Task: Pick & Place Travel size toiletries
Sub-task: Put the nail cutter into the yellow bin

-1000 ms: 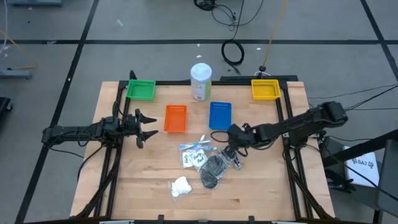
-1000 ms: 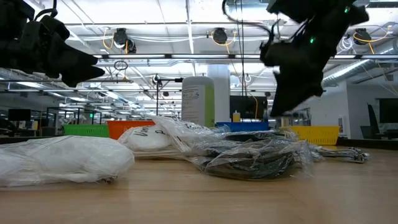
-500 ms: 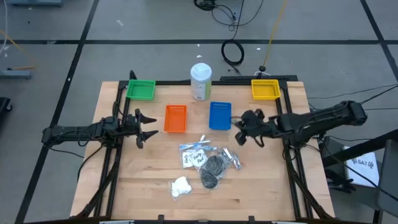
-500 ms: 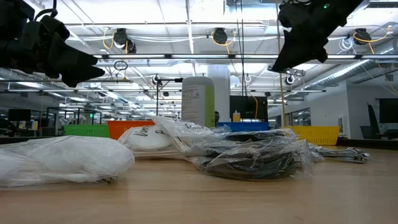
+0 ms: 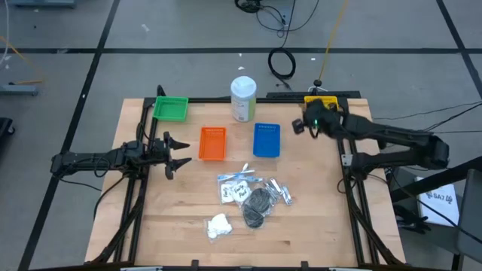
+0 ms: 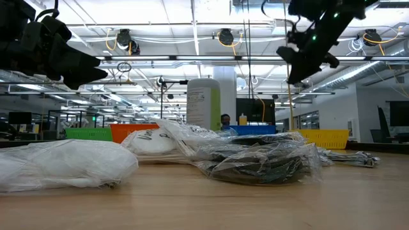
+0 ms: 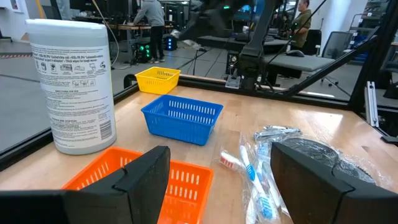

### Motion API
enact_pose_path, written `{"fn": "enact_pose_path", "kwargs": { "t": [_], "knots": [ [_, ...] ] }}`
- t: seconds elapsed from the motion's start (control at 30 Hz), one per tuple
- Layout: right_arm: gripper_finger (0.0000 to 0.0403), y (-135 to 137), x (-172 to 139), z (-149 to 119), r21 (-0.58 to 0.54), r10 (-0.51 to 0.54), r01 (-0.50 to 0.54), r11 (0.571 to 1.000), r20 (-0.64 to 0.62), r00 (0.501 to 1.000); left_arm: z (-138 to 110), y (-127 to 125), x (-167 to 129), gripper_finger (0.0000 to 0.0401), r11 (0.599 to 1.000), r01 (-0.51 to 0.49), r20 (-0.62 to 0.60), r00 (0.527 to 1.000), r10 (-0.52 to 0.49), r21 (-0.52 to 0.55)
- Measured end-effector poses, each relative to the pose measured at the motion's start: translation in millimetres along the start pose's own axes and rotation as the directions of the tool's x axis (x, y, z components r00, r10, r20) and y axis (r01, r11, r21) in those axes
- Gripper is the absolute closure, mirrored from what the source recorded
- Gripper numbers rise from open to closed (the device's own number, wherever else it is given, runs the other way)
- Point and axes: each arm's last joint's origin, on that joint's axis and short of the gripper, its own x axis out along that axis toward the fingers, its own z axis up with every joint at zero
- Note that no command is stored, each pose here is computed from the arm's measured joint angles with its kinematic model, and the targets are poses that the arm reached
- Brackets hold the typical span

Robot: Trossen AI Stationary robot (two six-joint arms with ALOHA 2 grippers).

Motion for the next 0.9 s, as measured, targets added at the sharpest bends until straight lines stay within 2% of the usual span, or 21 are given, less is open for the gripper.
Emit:
{"fn": "enact_pose_path", "kwargs": {
  "t": [0.13,0.27,0.6,0.9],
  "knots": [
    [0.0370,-22,24,11,0.041,-0.110,0.110,0.993,-0.008,0.994,0,0,0,0.0128,1.000,0.000,0.000,1.000,0.000,0.000],
    [0.0367,-36,47,16,0.090,-0.067,0.073,0.993,-0.067,0.996,0,0,0,0.0128,1.000,0.000,0.000,1.000,0.000,0.000],
    [0.0367,-56,104,5,0.055,-0.169,0.185,0.981,-0.212,0.962,0,0,0,0.0127,1.000,0.000,0.000,1.000,0.000,0.000],
    [0.0366,-69,129,-7,0.003,-0.225,0.238,0.971,-0.306,0.925,0,0,0,0.0128,1.000,0.000,0.001,1.000,0.000,0.000]
  ]
}}
